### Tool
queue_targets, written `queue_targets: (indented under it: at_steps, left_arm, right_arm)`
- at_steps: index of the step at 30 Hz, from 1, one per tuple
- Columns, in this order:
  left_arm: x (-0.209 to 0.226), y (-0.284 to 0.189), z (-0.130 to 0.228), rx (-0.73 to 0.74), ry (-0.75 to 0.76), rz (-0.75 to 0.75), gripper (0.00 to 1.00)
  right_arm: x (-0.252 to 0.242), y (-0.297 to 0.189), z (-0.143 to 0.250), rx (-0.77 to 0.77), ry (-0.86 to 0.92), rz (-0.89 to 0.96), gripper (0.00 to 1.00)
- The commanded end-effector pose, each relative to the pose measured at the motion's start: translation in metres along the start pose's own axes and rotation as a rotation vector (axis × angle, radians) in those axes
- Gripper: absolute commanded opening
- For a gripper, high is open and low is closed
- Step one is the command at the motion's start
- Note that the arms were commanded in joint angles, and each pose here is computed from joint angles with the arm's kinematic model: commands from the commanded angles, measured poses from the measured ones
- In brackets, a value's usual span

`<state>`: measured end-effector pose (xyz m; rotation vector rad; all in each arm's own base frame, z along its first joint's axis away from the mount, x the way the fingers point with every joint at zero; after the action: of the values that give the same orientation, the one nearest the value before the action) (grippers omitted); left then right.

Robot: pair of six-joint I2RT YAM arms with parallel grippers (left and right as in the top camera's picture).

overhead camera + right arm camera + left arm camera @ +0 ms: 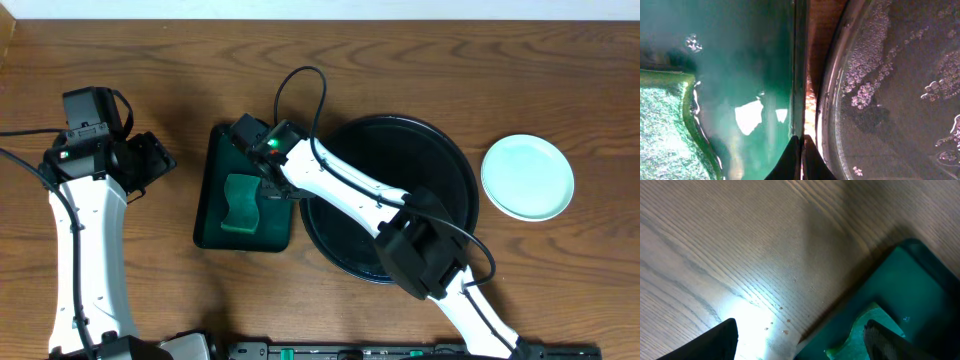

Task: Clean dirty plates on tray and stack at the side

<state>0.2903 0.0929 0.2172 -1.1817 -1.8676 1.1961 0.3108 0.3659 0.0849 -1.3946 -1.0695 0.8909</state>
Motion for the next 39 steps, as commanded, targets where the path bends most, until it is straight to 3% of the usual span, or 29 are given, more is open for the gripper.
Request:
queue_targets:
  at_steps: [1, 23, 37, 39]
  left_arm:
    - [0.002, -0.004, -0.004, -0.018, -0.008, -0.008, 0.81]
    - [0.002, -0.004, -0.004, -0.018, -0.007, -0.008, 0.81]
    - [0.002, -0.004, -0.004, -0.018, -0.007, -0.008, 0.80]
    - [0.002, -0.004, -0.004, -0.018, -0.008, -0.008, 0.80]
  right_arm:
    - [-0.006, 0.008, 0.002, 0.003, 0.008, 0.042, 0.01]
    - [-0.017, 0.010, -0.018, -0.005, -0.209, 0.061, 0.01]
    - [-0.020, 0.010, -0.025, -0.003, -0.230, 0.063, 0.01]
    - [-0.020, 0.010, -0.027, -0.004, -0.258, 0.060, 0.05]
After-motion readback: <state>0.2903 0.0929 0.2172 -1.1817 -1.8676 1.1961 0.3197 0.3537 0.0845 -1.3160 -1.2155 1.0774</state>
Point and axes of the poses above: each gripper's point midway between its finger pads, its own y axis out along the fingers, its own x axis along the line the jaws close on, z = x × y, the point moved 5 cm from there along -y, back along the fingers, and after that the axes turned 15 degrees about y, right-handed, at the moved point
